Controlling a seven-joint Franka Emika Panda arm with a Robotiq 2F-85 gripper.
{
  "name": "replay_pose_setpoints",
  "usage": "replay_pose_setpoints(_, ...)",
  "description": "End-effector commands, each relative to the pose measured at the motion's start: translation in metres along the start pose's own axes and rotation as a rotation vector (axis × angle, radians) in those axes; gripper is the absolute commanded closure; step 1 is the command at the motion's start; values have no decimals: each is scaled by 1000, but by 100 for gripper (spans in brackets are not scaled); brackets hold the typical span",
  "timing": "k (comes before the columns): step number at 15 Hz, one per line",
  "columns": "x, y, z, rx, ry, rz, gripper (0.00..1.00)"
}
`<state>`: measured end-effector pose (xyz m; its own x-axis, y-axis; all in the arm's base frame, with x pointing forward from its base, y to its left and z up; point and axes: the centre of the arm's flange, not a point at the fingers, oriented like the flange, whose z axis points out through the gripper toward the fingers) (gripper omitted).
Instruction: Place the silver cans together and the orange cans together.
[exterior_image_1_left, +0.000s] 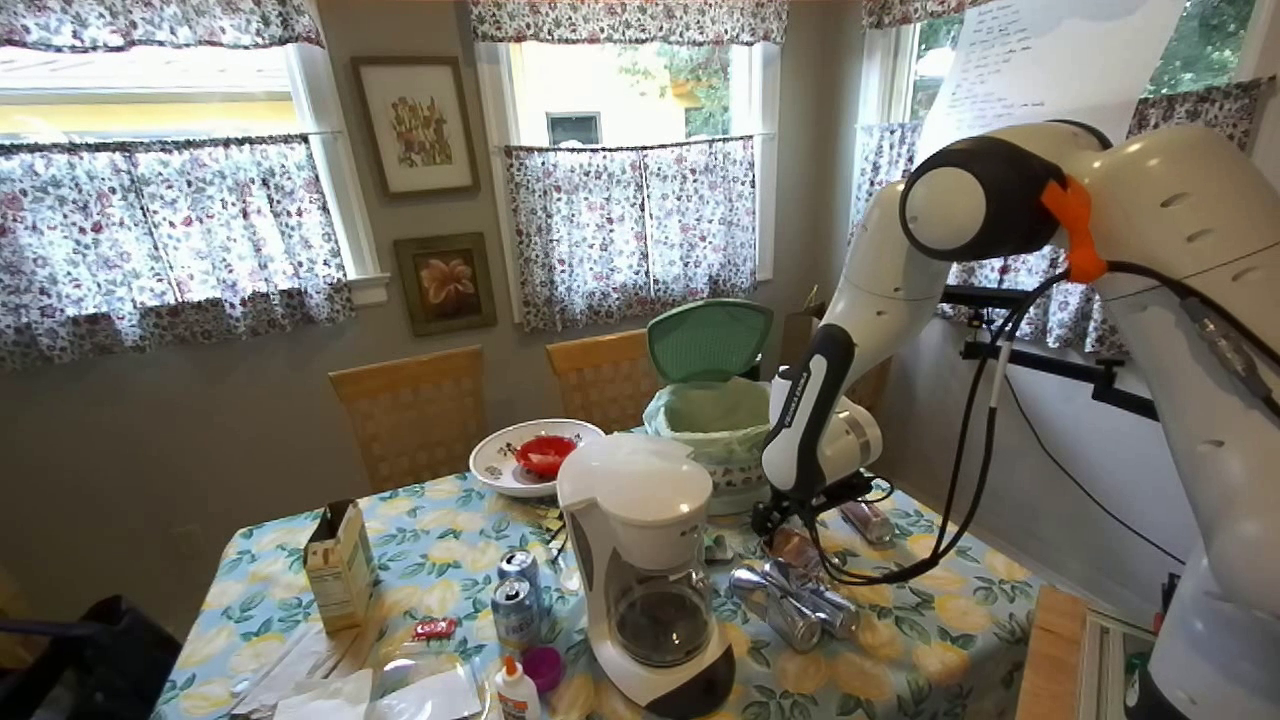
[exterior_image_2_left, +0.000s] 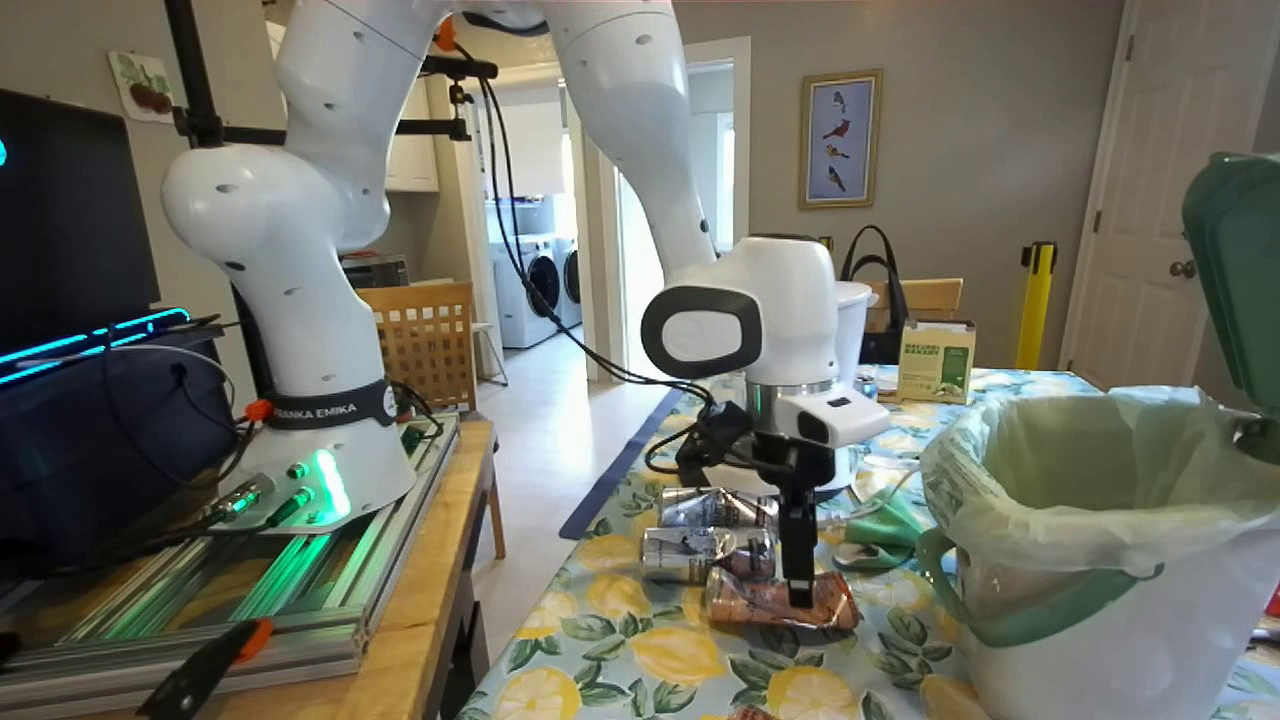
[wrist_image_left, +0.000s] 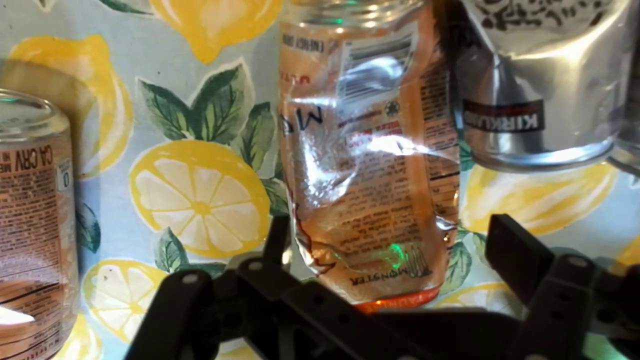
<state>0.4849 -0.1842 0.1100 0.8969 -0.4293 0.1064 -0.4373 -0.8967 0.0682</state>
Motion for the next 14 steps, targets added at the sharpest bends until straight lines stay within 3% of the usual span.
replay_pose_setpoints(1,11,-5,13,-15,-6,-26,0)
replay_pose_setpoints(5,13,-14,22,-33,-27,-56,0)
replay_pose_setpoints(14,9,-8,39,-160,-126,-150,0)
